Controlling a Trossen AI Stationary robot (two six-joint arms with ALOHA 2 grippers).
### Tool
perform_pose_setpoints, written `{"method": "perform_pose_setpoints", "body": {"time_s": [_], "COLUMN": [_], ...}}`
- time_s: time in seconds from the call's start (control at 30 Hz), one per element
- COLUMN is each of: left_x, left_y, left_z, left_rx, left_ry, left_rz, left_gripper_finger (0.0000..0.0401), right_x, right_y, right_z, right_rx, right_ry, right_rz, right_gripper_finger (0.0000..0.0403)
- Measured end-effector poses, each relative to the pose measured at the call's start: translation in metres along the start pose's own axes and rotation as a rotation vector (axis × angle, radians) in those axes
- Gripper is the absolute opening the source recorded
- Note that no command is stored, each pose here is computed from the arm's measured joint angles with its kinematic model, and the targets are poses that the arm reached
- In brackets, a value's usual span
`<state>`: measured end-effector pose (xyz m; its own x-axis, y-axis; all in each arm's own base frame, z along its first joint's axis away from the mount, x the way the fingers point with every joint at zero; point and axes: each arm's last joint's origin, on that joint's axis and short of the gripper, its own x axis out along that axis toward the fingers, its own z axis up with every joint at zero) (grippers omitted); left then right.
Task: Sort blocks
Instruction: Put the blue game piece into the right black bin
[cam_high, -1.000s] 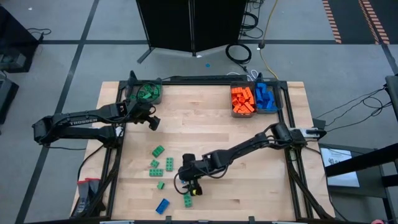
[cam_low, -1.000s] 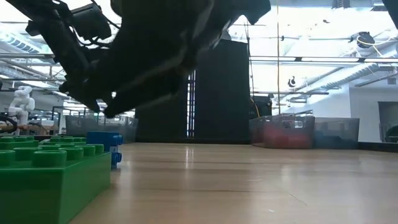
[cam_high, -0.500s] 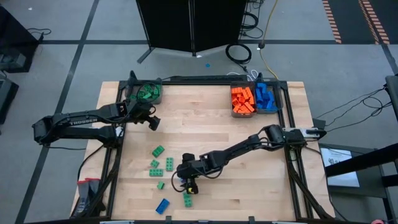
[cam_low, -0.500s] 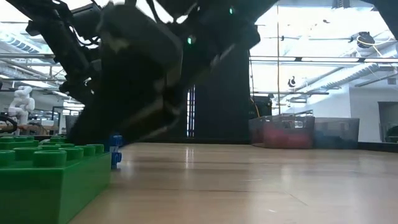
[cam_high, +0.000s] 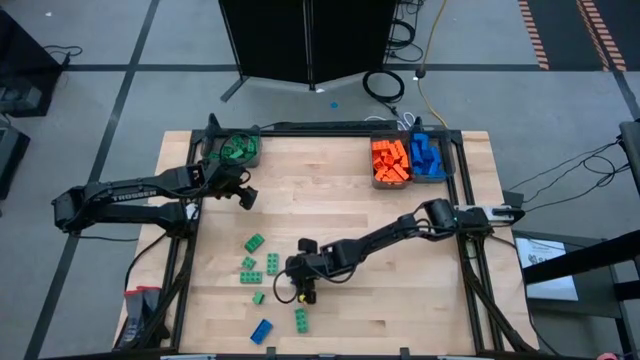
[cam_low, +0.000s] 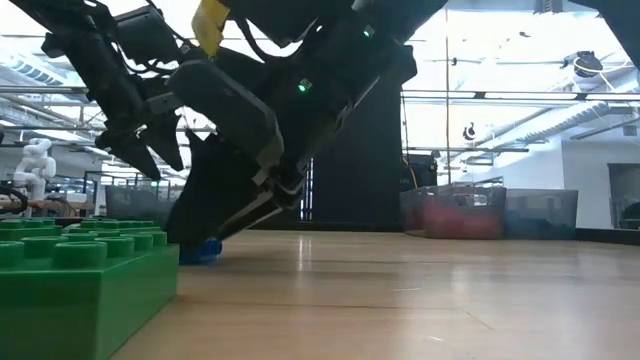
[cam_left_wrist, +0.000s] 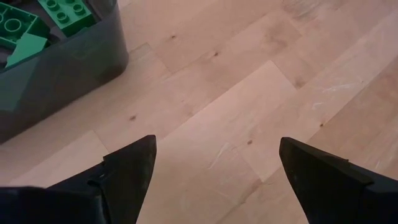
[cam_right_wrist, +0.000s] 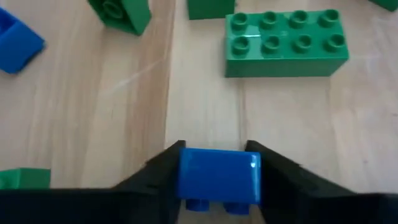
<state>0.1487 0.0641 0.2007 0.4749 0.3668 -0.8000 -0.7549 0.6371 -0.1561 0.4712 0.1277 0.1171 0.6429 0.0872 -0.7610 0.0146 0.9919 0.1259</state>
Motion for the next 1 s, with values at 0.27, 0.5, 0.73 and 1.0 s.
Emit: {"method": "perform_pose_setpoints", "body": {"time_s": [0.27,0.5,0.73,1.0], "left_x": [0.000,0.000,0.000,0.000], "left_y": [0.000,0.000,0.000,0.000], "left_z": [0.000,0.000,0.000,0.000], "left_rx": [0.000,0.004,0.005,0.000], "left_ry": [0.000,0.000,-0.002,-0.001], "left_rz": [0.000,0.000,0.006,0.006], "left_gripper_finger": [0.0343,0.0343,0.0343,0.0343], "right_x": [-0.002,-0.053,-0.148,-0.273], "right_y": [-0.005,-0.026,-0.091,-0.196], "right_z": [0.002,0.022,0.046,0.006], "right_rx": [0.090,0.045,0.000,0.282], "right_ry": [0.006,0.032,0.154,0.197], "right_rz": [-0.004,-0.218,-0.430,-0.712], "right_gripper_finger": [0.0119,0.0119,0.0119,0.0119]}}
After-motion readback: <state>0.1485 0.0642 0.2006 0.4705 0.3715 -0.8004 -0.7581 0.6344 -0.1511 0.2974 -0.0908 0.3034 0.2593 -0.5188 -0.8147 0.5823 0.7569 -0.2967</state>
